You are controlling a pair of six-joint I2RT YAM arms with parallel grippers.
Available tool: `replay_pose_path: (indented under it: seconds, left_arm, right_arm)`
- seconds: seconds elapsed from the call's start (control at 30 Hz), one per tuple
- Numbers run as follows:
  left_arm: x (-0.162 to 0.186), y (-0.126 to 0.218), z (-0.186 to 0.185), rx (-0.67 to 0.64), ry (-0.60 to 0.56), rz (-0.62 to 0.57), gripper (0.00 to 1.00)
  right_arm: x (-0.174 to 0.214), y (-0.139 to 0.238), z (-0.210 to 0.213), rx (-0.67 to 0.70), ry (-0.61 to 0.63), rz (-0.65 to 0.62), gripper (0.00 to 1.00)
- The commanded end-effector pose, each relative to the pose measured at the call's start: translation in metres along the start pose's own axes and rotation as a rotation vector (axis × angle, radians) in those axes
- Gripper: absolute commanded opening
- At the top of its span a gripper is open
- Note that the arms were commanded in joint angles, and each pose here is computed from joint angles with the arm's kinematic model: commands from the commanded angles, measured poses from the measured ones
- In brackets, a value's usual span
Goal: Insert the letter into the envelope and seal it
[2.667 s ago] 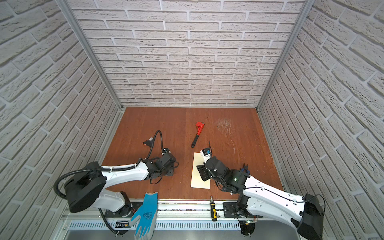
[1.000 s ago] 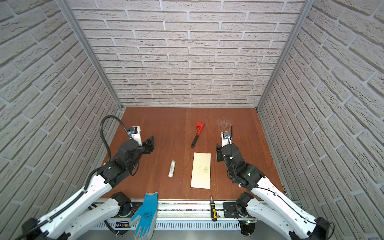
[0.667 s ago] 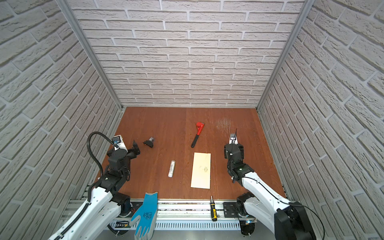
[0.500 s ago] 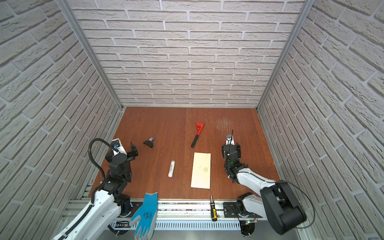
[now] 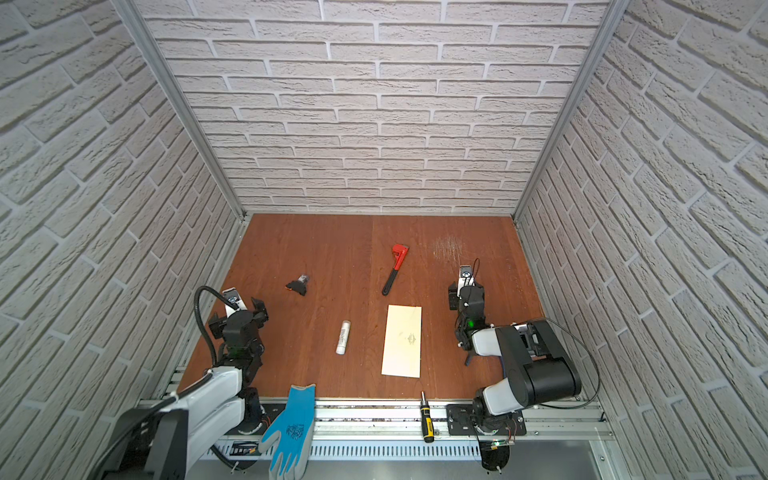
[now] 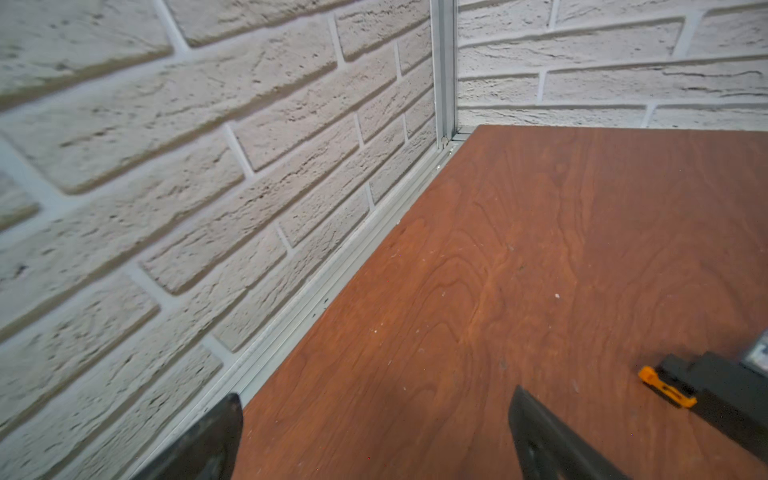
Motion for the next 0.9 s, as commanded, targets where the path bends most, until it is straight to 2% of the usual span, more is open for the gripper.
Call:
replay_pose_path:
  seconds: [0.0,0.03,0.17,0.23,0.33,0.4,0.47,0.53,0.57,0.87]
  left_arm:
    - [-0.023,-0.01,-0.01,0.098,0.103,-0.155,0.98]
    - [-0.025,-0.014,-0.012,0.117,0.105,-0.168,0.98]
    - [-0.013,-0.039,-0.021,0.154,0.157,-0.168,0.98]
    - [-0.019,-0.045,-0.027,0.206,0.123,-0.099,0.98]
    - [-0.019,-0.055,-0.038,0.282,0.072,-0.079,0.98]
    - [-0.014,-0.064,-0.042,0.265,0.074,-0.083,0.98]
    - [-0.016,-0.067,-0.042,0.269,0.067,-0.004,0.98]
    - [-0.019,-0.074,-0.051,0.324,0.03,-0.006,0.98]
    - [-0.021,-0.077,-0.054,0.345,0.012,0.039,0.98]
    - [-0.022,-0.079,-0.056,0.352,0.008,0.036,0.98]
  right_arm:
    - [-0.015,-0.001,0.003,-0.059,-0.049,-0.073,0.95]
    - [-0.016,-0.001,0.003,-0.06,-0.049,-0.073,1.0]
    - [-0.016,-0.001,0.003,-0.06,-0.051,-0.074,1.0]
    - [-0.016,-0.001,0.003,-0.062,-0.05,-0.07,1.0]
    - [-0.016,-0.002,0.003,-0.063,-0.05,-0.07,1.0]
    - [-0.016,-0.002,0.003,-0.063,-0.05,-0.069,1.0]
    - [-0.016,-0.002,0.003,-0.064,-0.05,-0.068,1.0]
    - [-0.016,-0.002,0.003,-0.065,-0.05,-0.069,1.0]
    - [-0.016,-0.002,0.003,-0.066,-0.05,-0.068,1.0]
    - [-0.016,-0.003,0.002,-0.068,-0.051,-0.064,1.0]
Point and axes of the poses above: each gripper's point midway between its finger pads, its own y axis back along the fingers, its own z axis along the line the jaws close on, x = y × z, the point moved 10 cm from there along y, back along the fingers, and after that the axes turned 1 degree about y, right-handed, at the moved point
